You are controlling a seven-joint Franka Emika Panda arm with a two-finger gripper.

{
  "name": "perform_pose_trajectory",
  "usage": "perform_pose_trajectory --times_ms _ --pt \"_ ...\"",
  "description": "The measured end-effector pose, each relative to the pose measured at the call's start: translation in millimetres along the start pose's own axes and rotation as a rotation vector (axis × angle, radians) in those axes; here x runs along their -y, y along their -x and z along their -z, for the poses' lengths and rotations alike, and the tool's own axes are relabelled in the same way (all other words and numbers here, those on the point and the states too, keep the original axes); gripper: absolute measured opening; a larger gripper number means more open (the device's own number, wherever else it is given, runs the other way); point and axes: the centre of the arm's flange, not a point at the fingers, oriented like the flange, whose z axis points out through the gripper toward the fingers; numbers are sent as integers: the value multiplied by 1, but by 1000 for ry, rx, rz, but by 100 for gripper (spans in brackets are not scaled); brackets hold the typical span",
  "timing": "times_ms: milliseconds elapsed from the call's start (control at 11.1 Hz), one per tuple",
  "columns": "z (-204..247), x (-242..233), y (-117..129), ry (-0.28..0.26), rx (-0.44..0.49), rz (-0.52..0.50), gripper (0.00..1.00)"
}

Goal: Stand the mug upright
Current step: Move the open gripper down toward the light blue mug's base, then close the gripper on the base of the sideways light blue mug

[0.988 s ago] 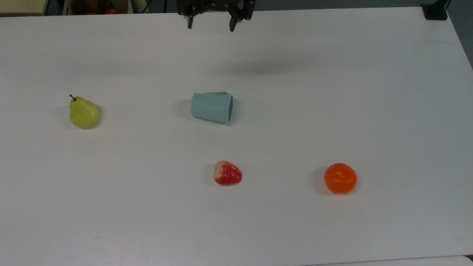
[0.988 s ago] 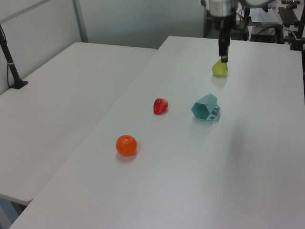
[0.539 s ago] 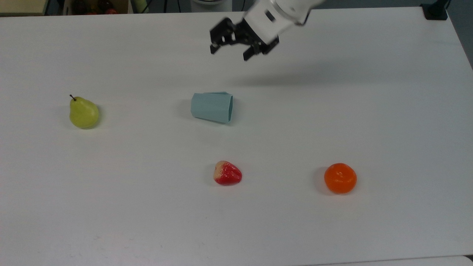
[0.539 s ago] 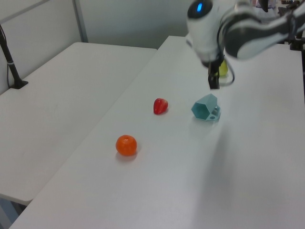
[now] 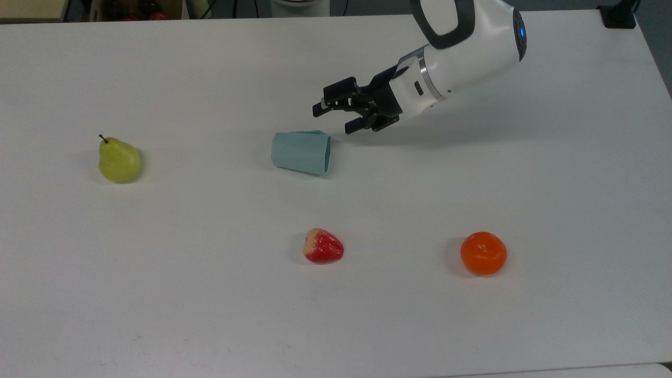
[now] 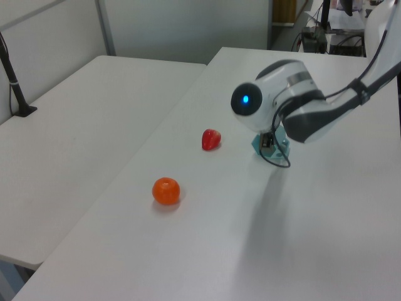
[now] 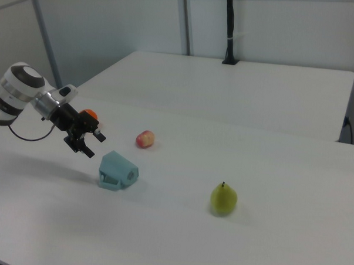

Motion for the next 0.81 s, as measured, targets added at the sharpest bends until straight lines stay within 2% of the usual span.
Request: perform_pose_trajectory --times_ms 270,449,539,719,809 --pt "-25 28 -8 93 -22 -47 98" --pt "-40 37 -12 123 -19 -57 96" --pt "-44 35 -14 125 -13 -61 86" --pt "-52 28 -17 125 -1 -72 78" --pt "-56 24 -18 125 5 -77 61"
